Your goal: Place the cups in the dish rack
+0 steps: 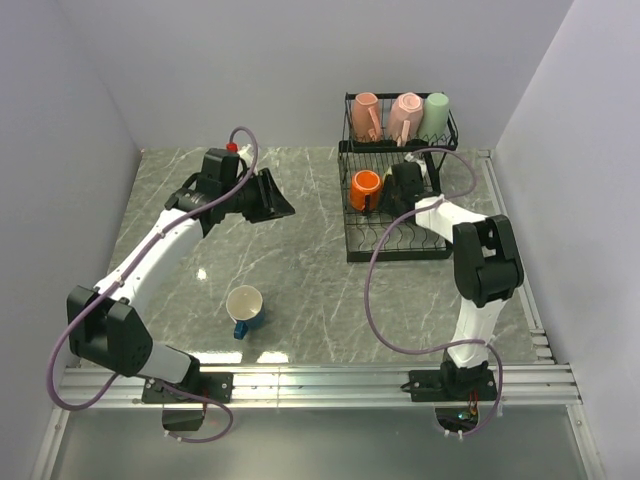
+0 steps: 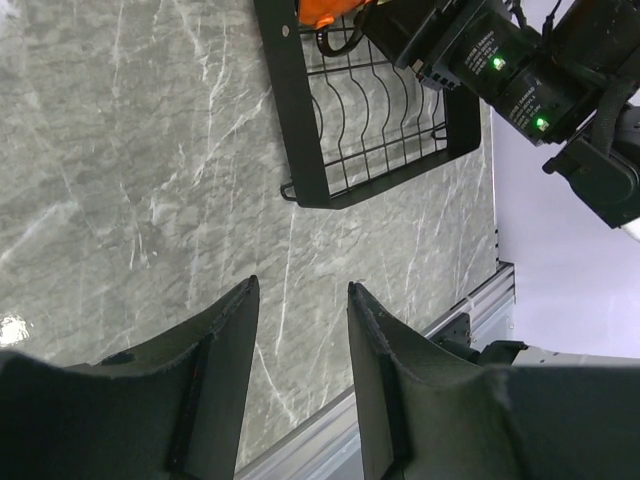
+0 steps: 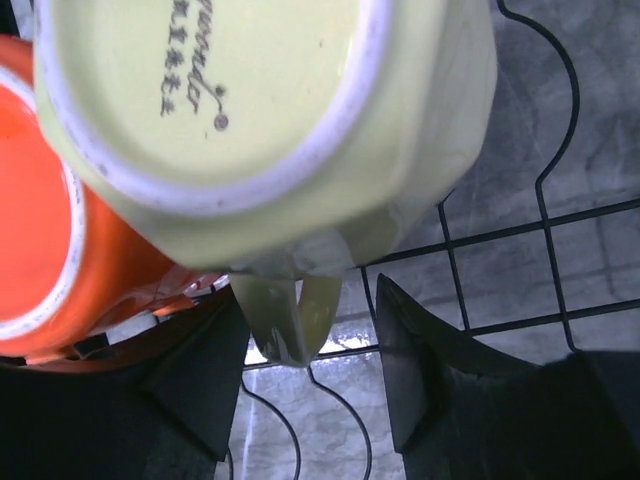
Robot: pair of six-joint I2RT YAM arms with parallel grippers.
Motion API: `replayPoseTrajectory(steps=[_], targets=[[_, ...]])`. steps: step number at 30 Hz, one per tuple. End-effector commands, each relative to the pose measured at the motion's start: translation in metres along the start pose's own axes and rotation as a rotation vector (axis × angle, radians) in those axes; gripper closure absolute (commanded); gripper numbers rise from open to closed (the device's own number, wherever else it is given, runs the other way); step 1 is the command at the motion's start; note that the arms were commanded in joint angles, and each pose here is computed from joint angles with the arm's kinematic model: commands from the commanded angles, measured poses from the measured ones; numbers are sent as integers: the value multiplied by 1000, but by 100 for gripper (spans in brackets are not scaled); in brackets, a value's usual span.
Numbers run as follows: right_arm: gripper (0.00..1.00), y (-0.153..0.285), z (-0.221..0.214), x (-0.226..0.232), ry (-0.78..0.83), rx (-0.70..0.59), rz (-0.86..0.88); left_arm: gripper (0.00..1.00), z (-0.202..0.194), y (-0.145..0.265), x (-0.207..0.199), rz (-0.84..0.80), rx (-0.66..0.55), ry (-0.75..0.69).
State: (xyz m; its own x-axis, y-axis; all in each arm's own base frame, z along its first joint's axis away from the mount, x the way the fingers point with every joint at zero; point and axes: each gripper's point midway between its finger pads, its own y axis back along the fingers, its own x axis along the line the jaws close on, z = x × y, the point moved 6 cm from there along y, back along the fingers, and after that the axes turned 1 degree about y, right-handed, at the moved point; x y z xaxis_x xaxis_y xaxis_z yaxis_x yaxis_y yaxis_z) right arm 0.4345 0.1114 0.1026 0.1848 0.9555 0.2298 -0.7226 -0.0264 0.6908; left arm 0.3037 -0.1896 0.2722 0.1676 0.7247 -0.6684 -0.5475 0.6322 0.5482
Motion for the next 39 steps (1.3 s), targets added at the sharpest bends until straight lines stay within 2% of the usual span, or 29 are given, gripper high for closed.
replayPoseTrajectory(steps=[1, 7, 11, 15, 19, 24, 30, 39], targets=[[40, 30, 37, 17, -9, -155, 98, 54, 2, 13, -11, -65, -49, 1], [39, 60, 54, 16, -32, -202, 72, 55, -7, 24, -8, -44, -62, 0], [39, 87, 68, 14, -34, -195, 15, 58, -10, 31, -1, 20, -73, -18], [39, 126, 76, 11, -31, -229, 28, 59, -20, 37, 11, 145, -67, -61], [39, 177, 79, 6, -54, -272, 68, 61, -52, 36, 19, 264, 6, -85], [39, 224, 72, 1, -78, -318, 149, 62, -93, 47, 27, 357, 58, -28], [39, 256, 59, -10, -90, -335, 172, 62, -128, 59, 36, 422, 111, 3], [39, 261, 41, -19, -95, -311, 170, 62, -137, 70, 45, 528, 116, 5]])
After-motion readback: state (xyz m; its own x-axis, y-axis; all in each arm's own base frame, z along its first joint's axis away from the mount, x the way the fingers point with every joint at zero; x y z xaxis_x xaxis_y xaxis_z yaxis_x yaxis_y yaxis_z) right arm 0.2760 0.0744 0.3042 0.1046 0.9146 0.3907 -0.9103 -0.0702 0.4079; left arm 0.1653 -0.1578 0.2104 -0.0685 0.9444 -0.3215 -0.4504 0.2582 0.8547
